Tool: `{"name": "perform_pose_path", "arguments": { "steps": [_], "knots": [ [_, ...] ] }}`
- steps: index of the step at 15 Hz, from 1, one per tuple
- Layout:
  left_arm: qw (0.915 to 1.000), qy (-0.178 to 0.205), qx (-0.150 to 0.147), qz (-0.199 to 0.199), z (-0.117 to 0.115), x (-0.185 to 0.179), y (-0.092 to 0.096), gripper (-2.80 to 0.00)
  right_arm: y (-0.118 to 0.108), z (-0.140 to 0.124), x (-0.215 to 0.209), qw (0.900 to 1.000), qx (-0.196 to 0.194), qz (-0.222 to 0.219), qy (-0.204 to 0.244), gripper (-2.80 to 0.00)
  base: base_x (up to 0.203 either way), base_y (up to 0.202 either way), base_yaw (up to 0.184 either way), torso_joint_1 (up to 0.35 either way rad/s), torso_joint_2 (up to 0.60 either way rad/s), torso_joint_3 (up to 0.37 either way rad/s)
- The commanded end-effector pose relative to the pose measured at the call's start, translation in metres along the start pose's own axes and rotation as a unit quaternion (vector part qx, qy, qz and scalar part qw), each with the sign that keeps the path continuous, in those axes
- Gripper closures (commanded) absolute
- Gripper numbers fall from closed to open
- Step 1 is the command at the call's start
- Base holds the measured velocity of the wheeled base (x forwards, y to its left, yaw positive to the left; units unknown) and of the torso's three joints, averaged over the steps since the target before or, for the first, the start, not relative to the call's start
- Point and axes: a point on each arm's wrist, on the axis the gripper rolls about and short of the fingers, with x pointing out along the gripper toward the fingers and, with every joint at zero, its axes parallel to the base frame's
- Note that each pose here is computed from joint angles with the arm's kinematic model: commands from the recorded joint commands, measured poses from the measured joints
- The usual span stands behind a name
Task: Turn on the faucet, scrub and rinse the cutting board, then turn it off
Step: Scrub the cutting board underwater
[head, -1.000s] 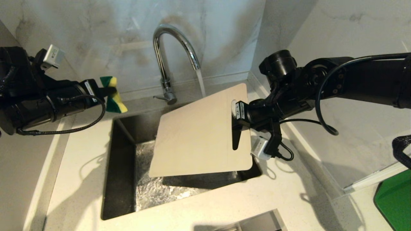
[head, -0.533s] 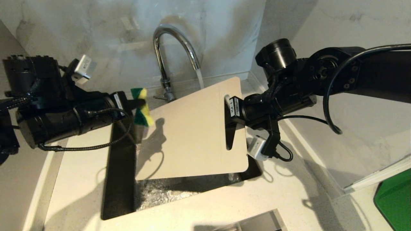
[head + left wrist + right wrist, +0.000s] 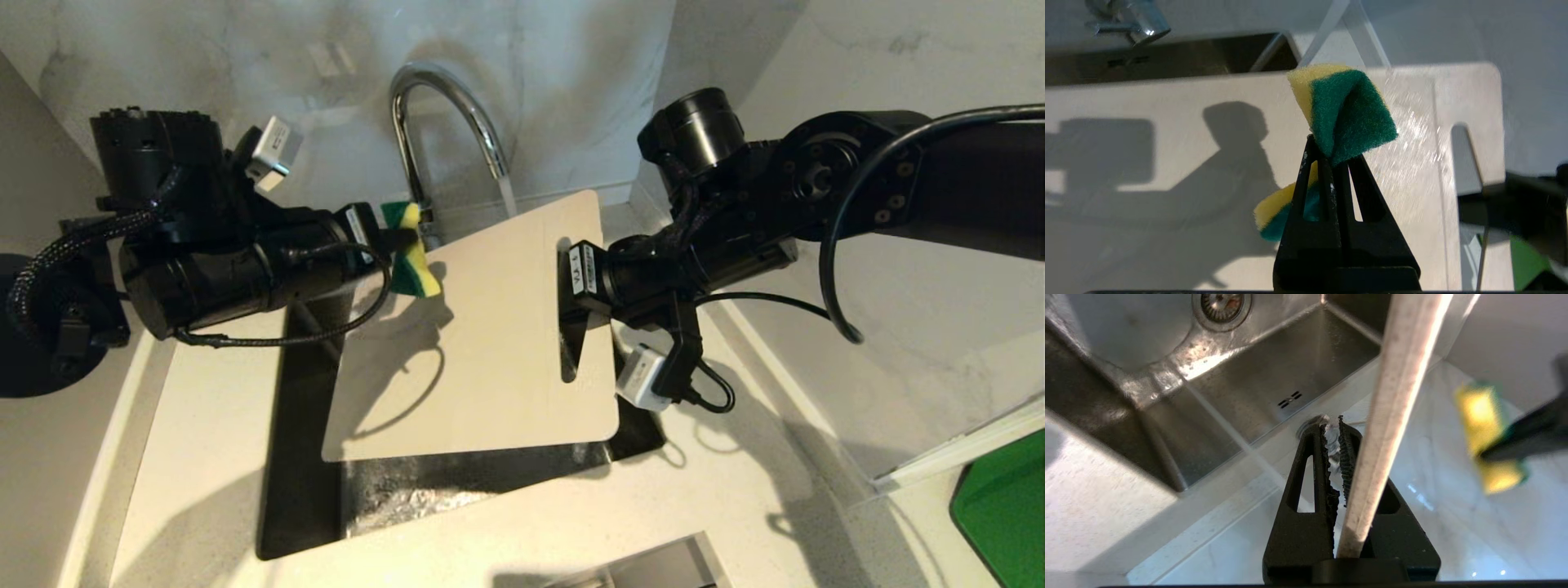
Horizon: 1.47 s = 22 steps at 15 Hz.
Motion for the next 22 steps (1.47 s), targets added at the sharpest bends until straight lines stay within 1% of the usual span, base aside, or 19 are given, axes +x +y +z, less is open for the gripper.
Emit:
{"name": "perform_pose_path", "arguments": {
  "steps": [1,3,5,6,8,9,14,17,22],
  "knots": [
    [0.9998,0.022,-0.002,-0.004,0.007,0.012,-0.005,0.0,-0.002,0.001,0.0,1.0,-0.01,-0.002,-0.003,0.0,0.0,0.0,0.0,0.0,0.0,0.0],
    [0.9988,0.044,-0.008,-0.021,0.019,0.01,-0.012,0.0,-0.002,0.001,-0.001,1.0,-0.009,-0.002,-0.002,0.0,0.0,0.0,0.0,0.0,0.0,0.0],
    [0.9978,0.053,-0.027,-0.029,0.032,0.012,-0.019,0.0,-0.001,0.002,0.001,1.0,-0.007,-0.002,-0.006,0.0,0.0,0.0,0.0,0.0,0.0,0.0],
    [0.9969,0.061,-0.037,-0.031,0.034,0.014,-0.02,0.0,-0.001,0.002,0.001,1.0,-0.008,-0.002,-0.005,0.0,0.0,0.0,0.0,0.0,0.0,0.0],
    [0.9927,0.102,-0.049,-0.043,0.03,0.02,-0.022,0.0,-0.001,0.002,0.001,1.0,-0.004,-0.002,-0.005,0.0,0.0,0.0,0.0,0.0,0.0,0.0],
    [0.9915,0.111,-0.05,-0.045,0.027,0.025,-0.021,0.0,-0.001,0.002,0.001,1.0,-0.003,-0.001,-0.005,0.0,0.0,0.0,0.0,0.0,0.0,0.0],
    [0.9885,0.137,-0.048,-0.042,0.01,0.042,-0.019,0.0,0.001,0.001,0.003,1.0,-0.002,-0.001,-0.005,0.0,0.0,0.0,0.0,0.0,0.0,0.0],
    [0.9867,0.151,-0.048,-0.036,-0.001,0.052,-0.016,0.0,0.0,0.0,0.002,1.0,0.007,-0.002,-0.002,0.0,0.0,0.0,0.0,0.0,0.0,0.0],
    [0.9848,0.165,-0.048,-0.022,-0.011,0.057,-0.008,0.0,-0.001,0.0,0.0,1.0,0.007,-0.004,-0.001,0.0,0.0,0.0,0.0,0.0,0.0,0.0]
  ]
}}
